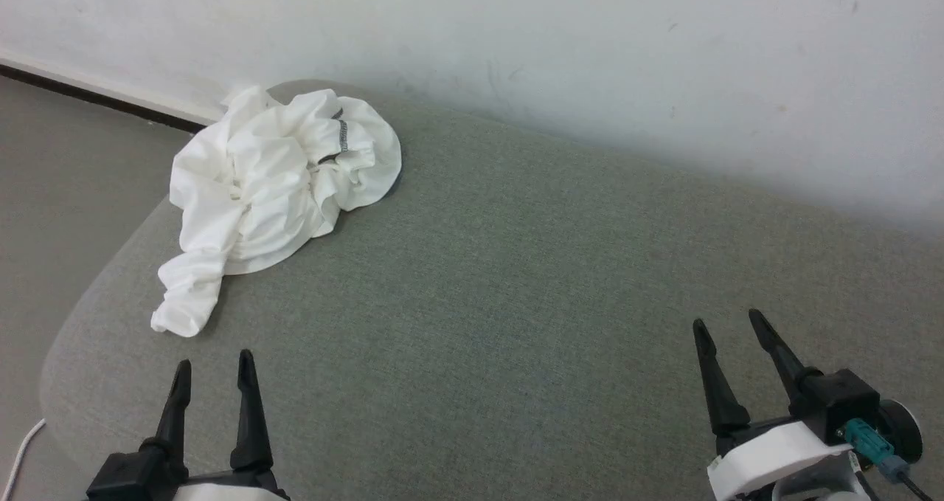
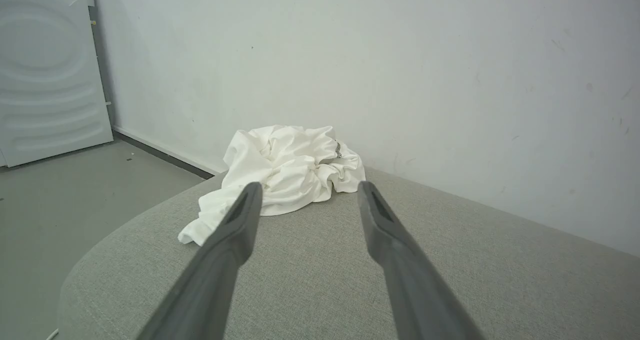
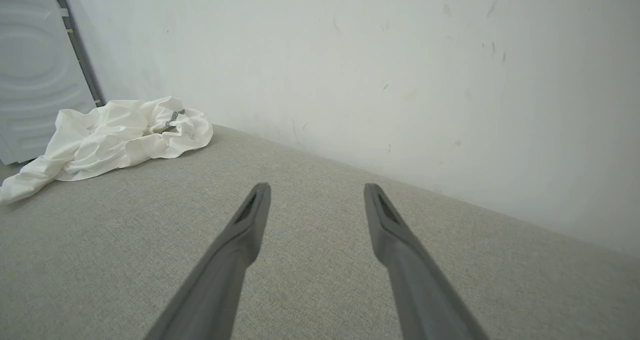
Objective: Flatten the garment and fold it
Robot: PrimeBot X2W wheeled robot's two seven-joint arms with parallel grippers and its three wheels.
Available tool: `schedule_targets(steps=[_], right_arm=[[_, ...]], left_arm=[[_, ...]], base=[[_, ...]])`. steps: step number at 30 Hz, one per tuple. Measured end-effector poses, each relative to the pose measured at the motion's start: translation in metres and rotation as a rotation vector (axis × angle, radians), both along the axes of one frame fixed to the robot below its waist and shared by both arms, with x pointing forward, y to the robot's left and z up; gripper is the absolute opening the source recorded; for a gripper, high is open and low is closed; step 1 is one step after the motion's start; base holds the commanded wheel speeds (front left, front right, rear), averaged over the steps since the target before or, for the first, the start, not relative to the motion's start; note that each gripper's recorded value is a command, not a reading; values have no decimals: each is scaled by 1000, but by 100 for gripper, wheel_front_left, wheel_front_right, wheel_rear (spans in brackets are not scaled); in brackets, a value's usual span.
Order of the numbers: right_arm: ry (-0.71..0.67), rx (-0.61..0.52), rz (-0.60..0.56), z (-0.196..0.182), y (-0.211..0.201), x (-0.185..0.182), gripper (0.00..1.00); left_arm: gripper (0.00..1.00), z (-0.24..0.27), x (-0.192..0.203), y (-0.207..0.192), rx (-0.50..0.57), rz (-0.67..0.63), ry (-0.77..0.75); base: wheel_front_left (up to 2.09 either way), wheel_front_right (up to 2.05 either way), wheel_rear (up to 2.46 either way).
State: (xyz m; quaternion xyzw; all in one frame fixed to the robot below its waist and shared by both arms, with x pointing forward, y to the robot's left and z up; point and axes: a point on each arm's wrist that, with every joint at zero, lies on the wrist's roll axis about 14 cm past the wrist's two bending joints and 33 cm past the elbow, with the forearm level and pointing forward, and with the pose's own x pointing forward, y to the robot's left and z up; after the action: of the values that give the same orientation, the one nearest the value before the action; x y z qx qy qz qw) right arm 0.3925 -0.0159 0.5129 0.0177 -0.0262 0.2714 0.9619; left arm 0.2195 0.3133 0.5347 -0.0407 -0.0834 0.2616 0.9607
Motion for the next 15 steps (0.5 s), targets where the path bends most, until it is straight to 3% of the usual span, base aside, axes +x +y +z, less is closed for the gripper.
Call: schedule_targets(steps=[15], right_arm=[[-22, 9, 78, 6, 27, -4, 100]], left_arm=[[100, 1, -35, 14, -24, 98, -43]], base=[[0, 0, 0]])
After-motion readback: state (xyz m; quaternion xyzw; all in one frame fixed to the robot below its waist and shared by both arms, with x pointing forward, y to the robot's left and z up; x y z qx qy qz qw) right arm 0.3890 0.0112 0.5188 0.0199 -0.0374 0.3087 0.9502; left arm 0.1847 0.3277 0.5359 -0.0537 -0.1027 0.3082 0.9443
